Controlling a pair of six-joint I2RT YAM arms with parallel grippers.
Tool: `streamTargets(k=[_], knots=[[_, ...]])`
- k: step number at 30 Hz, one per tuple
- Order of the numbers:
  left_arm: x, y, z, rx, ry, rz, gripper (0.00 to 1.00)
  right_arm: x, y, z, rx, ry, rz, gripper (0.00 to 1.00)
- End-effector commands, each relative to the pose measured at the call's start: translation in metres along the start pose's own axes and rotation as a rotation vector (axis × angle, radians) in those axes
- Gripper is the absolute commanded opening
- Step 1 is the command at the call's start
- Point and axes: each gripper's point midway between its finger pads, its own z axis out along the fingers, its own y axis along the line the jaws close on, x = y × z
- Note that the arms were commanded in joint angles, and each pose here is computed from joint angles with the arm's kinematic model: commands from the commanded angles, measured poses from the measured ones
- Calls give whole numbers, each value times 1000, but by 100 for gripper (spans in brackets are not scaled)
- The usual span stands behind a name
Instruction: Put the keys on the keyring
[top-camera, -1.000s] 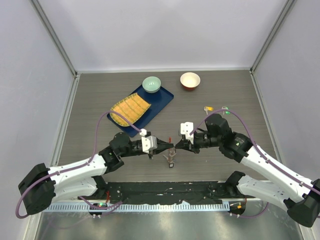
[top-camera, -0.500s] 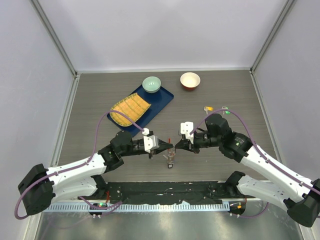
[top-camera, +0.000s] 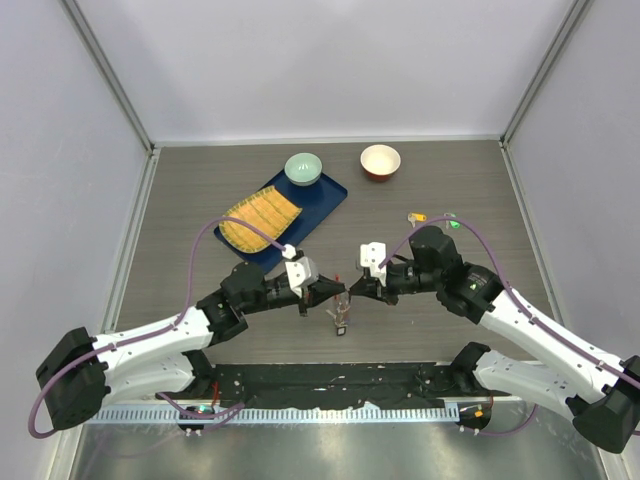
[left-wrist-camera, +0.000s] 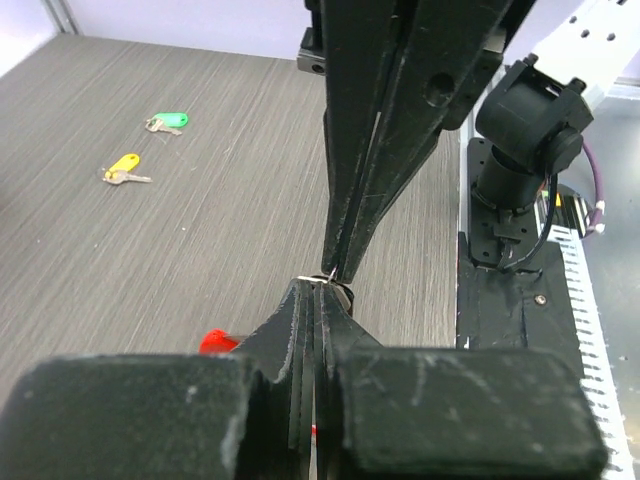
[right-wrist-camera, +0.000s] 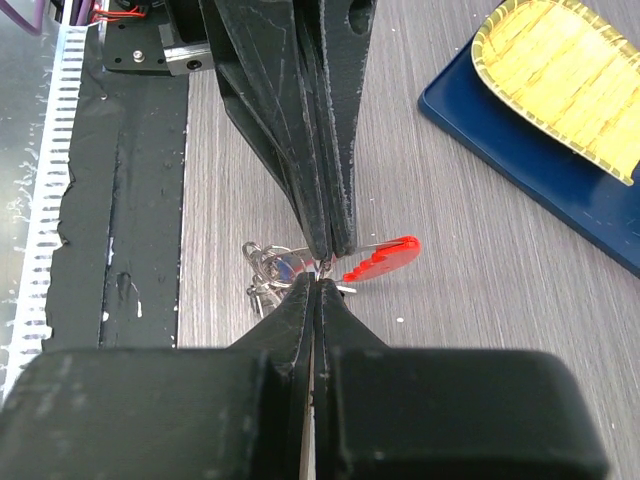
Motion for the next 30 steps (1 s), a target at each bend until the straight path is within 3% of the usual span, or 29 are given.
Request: streamTargets(k=[1,10,21,30], knots=[[-45,27,2,-150,-123,-32,0,-24,4,1,-41,-81,-51,1],[-52,44,-2,-263,-167,-123,0,-20,6,3,-53,-68,-44,1],[-74,51,-6,-301,-325,-189,0,-15,9,8,-75,-60,-24,1],[-65,59,-4,-359,-406,-213,0,-20,1,14,-20,-117,22,1]])
